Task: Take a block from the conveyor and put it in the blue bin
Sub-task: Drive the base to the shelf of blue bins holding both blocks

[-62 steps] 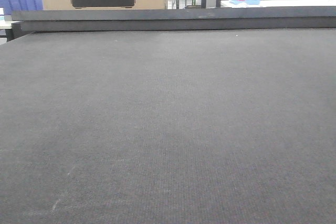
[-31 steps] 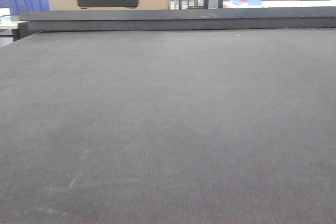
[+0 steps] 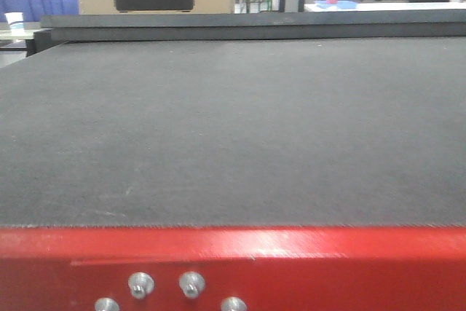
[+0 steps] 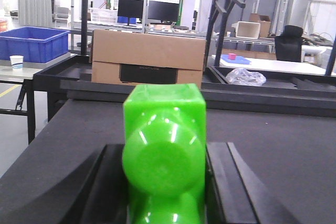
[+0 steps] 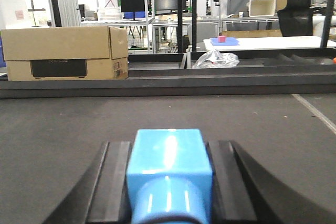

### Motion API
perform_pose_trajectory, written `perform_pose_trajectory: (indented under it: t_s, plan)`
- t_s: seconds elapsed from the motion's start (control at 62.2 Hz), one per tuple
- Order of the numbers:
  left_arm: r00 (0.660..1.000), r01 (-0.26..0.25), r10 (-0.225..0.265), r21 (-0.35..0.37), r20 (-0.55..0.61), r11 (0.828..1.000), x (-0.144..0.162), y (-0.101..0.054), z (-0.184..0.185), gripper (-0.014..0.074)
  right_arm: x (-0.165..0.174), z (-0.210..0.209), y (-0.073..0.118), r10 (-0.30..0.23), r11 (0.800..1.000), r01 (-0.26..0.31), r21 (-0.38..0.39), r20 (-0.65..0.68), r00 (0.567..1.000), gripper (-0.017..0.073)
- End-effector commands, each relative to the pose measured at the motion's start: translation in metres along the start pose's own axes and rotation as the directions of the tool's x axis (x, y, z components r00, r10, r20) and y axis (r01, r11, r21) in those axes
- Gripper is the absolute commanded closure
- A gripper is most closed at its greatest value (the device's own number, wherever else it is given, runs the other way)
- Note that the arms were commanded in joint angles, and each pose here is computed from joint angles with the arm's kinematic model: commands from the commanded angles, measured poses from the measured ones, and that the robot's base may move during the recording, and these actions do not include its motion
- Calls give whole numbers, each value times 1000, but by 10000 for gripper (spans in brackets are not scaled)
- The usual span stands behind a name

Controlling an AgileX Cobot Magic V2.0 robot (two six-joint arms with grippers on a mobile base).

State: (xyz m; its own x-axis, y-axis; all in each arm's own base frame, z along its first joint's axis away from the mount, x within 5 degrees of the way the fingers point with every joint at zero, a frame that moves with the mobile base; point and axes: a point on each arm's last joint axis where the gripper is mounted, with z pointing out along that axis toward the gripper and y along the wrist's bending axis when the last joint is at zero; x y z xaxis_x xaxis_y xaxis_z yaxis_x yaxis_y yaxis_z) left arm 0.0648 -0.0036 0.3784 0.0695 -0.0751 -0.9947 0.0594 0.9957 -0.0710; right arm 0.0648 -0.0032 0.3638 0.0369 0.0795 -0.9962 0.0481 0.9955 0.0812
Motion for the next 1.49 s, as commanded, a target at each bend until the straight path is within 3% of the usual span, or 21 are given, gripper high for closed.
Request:
perform_pose_trajectory:
  t_s: [0.0,1.479]
  plan:
    - [1000,8,-8,9,19,1000,-1,-1,-1,704,-1,0,0,-8,1000,8,1,24,1000,721]
    - [998,8,-9,12,60,1000,-4,-1,-11,704,-1,0,0,-8,1000,8,1,24,1000,721]
